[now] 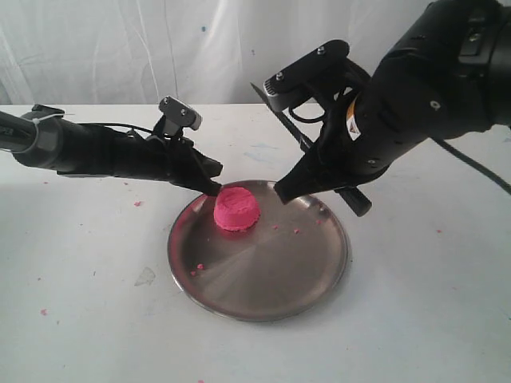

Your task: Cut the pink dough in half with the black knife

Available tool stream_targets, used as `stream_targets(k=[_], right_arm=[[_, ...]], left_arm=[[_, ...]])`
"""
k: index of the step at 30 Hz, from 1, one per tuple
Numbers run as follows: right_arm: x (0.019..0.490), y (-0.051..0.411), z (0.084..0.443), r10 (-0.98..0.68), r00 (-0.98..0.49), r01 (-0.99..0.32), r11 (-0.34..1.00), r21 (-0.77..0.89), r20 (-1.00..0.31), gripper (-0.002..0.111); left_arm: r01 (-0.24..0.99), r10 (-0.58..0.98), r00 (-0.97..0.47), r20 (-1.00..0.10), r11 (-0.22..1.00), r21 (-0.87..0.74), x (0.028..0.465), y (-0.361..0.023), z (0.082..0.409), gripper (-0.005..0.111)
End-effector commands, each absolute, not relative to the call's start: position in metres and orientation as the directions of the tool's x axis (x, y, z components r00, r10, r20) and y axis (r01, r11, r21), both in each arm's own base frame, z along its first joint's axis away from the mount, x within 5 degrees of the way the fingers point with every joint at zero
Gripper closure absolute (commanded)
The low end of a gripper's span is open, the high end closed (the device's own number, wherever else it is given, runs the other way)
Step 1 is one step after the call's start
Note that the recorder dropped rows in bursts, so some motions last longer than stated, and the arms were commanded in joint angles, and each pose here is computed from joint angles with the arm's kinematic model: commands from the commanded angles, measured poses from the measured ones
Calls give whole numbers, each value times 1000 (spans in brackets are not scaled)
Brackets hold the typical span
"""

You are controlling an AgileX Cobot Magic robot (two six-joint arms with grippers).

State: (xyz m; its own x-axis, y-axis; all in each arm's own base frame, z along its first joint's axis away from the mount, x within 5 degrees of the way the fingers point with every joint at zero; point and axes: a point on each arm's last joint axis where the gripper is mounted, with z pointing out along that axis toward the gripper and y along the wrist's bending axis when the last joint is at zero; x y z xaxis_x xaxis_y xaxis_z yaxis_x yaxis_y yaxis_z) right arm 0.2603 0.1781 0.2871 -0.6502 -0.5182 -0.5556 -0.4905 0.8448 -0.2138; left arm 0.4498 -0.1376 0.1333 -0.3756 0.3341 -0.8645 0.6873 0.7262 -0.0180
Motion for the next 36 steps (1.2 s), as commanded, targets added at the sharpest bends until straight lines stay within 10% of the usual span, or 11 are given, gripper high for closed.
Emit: stream_targets(k=[1, 36], right_arm=[[256, 173, 302, -489, -637, -479, 857, -191, -595, 108], [253, 173, 307, -469, -632, -477, 863, -167, -618, 108]], left_arm=[[738, 340, -315, -886, 674, -3, 452, -145, 131, 107], [902, 433, -315, -845, 413, -124, 426, -158, 123, 107]])
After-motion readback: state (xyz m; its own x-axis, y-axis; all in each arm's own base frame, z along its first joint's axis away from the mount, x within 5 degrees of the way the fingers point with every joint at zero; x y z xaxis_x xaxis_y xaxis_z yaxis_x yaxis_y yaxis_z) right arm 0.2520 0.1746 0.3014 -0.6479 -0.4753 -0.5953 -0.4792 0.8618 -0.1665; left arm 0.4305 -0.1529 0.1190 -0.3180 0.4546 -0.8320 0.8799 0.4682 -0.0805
